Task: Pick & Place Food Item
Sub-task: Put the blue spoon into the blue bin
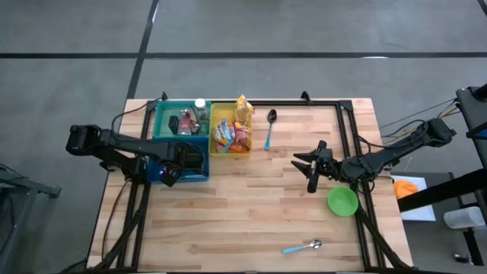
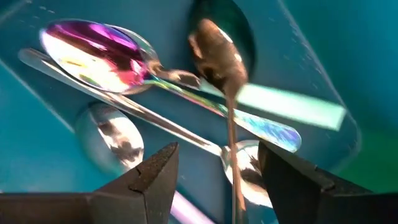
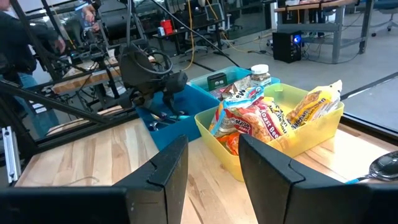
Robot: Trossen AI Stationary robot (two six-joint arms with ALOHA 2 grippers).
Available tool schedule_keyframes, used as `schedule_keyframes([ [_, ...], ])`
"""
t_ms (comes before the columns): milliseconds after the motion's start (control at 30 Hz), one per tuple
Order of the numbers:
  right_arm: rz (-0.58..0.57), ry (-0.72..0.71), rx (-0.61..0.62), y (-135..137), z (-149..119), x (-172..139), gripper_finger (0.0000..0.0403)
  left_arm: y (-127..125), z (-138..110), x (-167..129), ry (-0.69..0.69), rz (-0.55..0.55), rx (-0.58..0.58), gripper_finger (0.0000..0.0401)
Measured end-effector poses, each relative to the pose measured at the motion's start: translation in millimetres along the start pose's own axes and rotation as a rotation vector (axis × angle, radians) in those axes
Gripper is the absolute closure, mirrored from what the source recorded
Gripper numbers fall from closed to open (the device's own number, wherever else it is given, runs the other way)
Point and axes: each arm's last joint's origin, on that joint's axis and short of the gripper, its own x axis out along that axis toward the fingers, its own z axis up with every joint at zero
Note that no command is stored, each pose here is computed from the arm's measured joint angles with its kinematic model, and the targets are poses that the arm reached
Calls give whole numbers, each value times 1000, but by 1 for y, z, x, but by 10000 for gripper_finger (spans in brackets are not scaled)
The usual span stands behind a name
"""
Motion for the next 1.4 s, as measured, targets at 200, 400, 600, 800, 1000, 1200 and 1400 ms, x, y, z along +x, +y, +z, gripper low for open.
schedule_keyframes([
  [200,0,0,0,0,0,0,264,-12,-2,-22,-21,-122,140,177],
  [400,0,0,0,0,0,0,264,-33,-12,-51,-193,-458,493,177],
  [600,0,0,0,0,0,0,264,-52,-36,-70,-364,-728,1092,177],
  [800,0,0,0,0,0,0,264,-63,-50,-85,-429,-901,1464,177],
  [1000,0,0,0,0,0,0,264,-66,-58,-94,-429,-1040,1641,177],
  [1200,0,0,0,0,0,0,264,-65,-65,-105,-463,-1213,1820,177],
  [1400,0,0,0,0,0,0,264,-61,-60,-120,-473,-1511,1942,177],
])
